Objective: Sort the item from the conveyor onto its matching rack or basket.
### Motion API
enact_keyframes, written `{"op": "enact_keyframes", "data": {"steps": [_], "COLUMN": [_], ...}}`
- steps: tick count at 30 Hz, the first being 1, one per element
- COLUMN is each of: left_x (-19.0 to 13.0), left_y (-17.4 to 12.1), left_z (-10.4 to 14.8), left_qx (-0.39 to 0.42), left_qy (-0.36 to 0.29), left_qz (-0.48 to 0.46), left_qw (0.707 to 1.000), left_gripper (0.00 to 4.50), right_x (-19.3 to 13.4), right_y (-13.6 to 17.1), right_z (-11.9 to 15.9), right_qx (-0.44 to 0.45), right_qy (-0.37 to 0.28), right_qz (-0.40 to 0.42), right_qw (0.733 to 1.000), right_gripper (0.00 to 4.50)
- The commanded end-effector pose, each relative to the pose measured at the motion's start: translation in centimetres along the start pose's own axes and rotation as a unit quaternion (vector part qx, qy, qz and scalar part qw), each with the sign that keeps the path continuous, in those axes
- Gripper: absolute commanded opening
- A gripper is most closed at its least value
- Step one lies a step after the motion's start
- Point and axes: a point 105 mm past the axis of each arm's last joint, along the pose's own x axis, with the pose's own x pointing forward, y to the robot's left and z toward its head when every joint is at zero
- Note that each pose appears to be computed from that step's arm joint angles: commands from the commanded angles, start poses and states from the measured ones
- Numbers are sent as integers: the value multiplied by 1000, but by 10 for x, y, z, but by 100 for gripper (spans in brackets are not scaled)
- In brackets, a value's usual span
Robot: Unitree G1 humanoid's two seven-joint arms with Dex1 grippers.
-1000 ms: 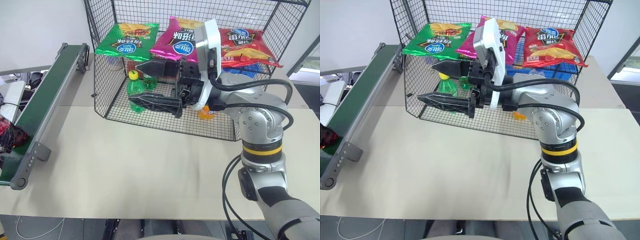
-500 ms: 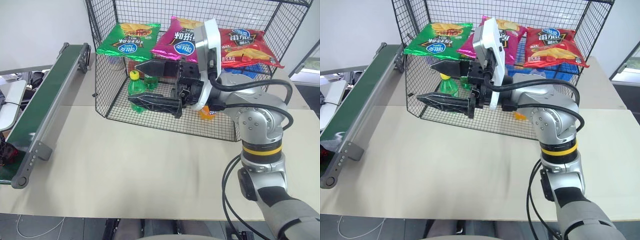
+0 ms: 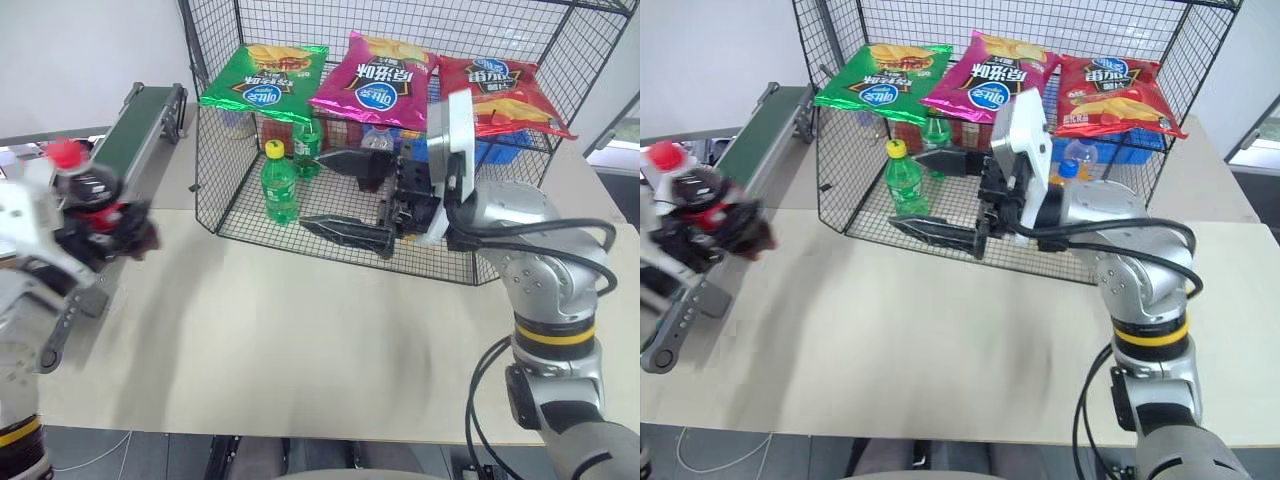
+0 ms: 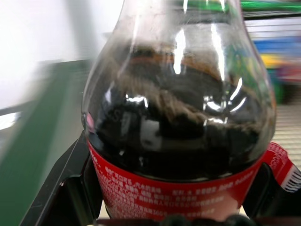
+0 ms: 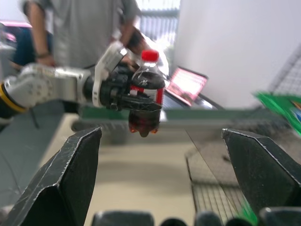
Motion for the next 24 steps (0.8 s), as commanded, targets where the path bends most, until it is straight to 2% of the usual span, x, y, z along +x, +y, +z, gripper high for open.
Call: {"op": "enact_keyframes", "data": {"steps": [1,7,15,19,24], "left_x": [41,90,175,198,209], "left_y": [-60,-103,-139,-147,-152], "left_z": [10,-2,-27,-32,-43], "left_qx": [9,19,26,14,-3], "left_qy": [-30,-45,-72,-80,-79], "left_qz": [-135,-214,-197,-181,-158], "left_qw": [990,976,977,980,984], "left_gripper": [306,306,306,306,306], "right_x": [-16,-31,-40,-44,-50], "right_y": [-3,0,-3,-9,-15], "right_z": [1,-17,-35,-41,-46], "right_qx": [-27,-21,-17,-23,-23], "right_qy": [20,58,93,103,104], "right_qz": [-98,-222,-330,-359,-389], "right_qw": [995,973,939,928,915], "right_gripper": [450,450,450,450,450]}}
